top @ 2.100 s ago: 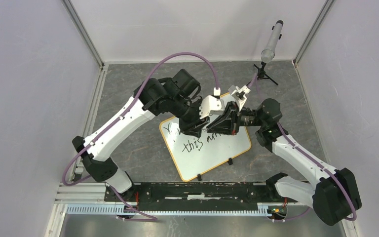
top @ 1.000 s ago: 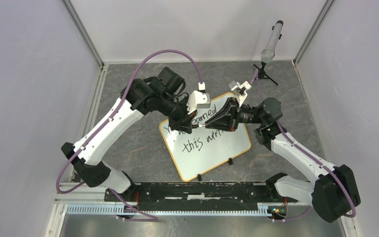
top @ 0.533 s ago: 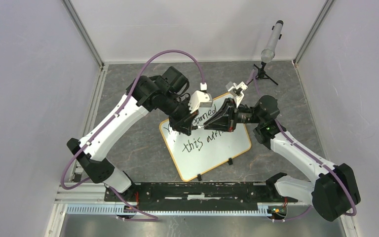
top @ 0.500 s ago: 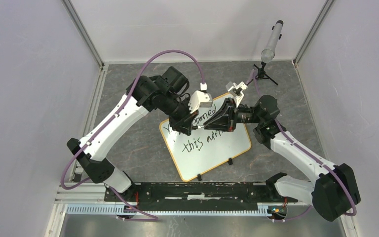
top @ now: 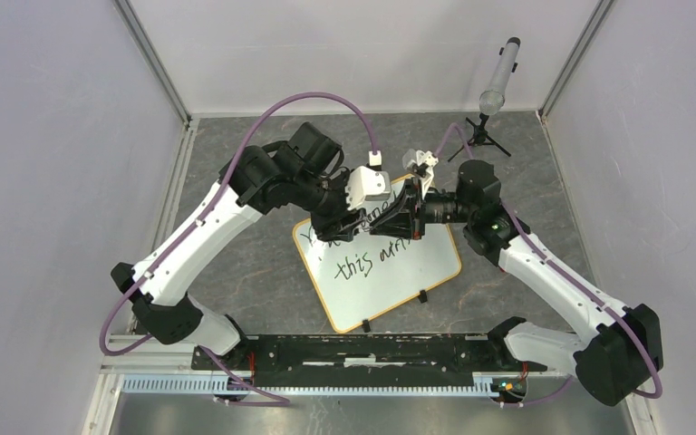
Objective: Write a sentence on the whiteboard
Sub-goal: Close the pen cap, then place the whiteboard marker at the center of the board.
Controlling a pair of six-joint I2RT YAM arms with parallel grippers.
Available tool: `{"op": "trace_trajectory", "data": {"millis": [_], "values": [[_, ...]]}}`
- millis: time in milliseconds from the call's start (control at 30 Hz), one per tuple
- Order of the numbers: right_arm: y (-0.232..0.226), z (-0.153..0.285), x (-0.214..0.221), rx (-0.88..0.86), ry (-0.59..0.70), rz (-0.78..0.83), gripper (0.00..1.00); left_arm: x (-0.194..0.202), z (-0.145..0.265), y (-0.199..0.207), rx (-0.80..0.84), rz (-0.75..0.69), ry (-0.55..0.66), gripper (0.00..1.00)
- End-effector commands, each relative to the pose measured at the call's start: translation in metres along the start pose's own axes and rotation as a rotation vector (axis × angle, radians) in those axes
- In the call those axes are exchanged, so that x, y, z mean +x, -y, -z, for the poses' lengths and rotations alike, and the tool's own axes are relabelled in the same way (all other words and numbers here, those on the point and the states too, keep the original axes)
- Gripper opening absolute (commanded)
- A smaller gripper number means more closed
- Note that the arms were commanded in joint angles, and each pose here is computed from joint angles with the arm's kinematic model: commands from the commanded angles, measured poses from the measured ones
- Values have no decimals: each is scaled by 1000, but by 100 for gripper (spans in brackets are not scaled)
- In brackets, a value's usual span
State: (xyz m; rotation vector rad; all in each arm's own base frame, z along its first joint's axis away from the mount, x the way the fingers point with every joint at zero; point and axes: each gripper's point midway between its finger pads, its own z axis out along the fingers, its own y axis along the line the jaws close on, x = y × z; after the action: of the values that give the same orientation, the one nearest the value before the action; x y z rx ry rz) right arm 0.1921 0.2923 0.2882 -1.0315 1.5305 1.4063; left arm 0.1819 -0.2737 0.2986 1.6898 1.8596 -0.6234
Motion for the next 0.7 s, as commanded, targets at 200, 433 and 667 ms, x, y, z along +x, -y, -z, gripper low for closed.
{"op": "trace_trajectory", "data": {"millis": [200,433,667], "values": [[-9,1,-10,-11,12,37,0,-1,-6,-5,-46,-44,-23,58],[-21,-1,-13,-60,23,28,0,-2,-21,-2,-24,-41,-32,54],[-25,0,-19,-73,34,29,1,3,-23,-4,-48,15,-26,19]]}}
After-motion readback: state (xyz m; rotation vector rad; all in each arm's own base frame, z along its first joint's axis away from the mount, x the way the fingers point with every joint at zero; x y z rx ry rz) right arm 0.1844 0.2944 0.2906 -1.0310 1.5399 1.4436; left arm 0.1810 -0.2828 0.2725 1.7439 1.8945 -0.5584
